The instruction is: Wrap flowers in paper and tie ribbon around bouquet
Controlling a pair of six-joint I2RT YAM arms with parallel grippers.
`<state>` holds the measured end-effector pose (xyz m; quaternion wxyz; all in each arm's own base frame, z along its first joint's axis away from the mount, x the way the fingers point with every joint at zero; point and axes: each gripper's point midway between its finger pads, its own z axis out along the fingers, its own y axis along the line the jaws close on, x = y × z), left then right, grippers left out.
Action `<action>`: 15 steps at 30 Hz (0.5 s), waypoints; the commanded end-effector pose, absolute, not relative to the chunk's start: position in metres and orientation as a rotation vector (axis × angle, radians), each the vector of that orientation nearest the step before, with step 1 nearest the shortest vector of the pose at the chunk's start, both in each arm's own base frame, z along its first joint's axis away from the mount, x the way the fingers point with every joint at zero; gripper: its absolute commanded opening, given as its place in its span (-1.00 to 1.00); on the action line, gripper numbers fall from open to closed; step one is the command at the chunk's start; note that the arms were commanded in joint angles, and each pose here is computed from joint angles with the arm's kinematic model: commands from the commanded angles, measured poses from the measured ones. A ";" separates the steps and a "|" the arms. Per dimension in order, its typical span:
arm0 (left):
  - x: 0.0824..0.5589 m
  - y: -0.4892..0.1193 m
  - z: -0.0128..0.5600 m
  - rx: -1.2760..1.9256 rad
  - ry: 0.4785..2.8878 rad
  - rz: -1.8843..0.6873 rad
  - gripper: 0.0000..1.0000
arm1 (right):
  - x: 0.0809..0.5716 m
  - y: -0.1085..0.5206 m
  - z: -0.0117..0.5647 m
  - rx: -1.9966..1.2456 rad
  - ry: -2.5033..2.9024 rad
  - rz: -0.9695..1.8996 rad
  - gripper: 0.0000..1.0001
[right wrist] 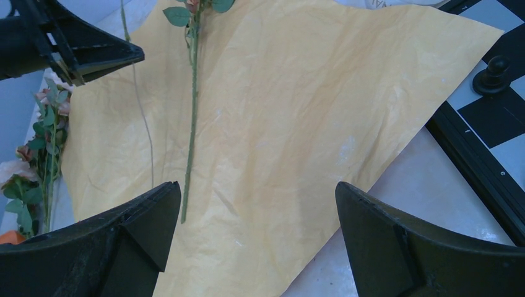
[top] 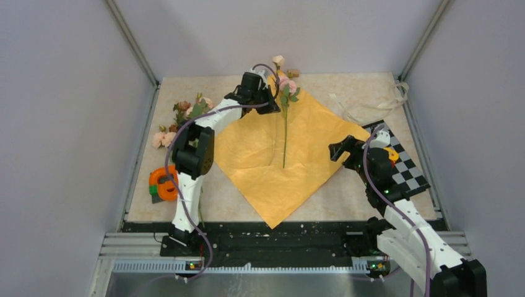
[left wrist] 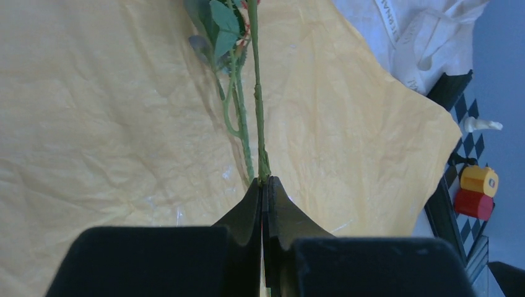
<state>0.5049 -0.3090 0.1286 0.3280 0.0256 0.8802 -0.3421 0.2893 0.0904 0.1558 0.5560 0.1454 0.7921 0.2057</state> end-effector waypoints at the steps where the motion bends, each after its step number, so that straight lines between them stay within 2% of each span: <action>1: 0.533 -0.316 0.124 -0.039 2.257 -0.910 -1.00 | 0.299 0.089 0.184 0.348 1.795 0.491 0.97; 6: 0.544 -0.312 0.090 -0.093 2.314 -0.842 -1.00 | 0.301 0.088 0.181 0.347 1.812 0.481 0.97; 12: 0.541 -0.310 0.073 -0.095 2.348 -0.824 -0.60 | 0.301 0.088 0.180 0.349 1.809 0.479 0.97; 15: 0.539 -0.310 0.078 -0.080 2.349 -0.830 -0.24 | 0.301 0.088 0.181 0.348 1.811 0.482 0.97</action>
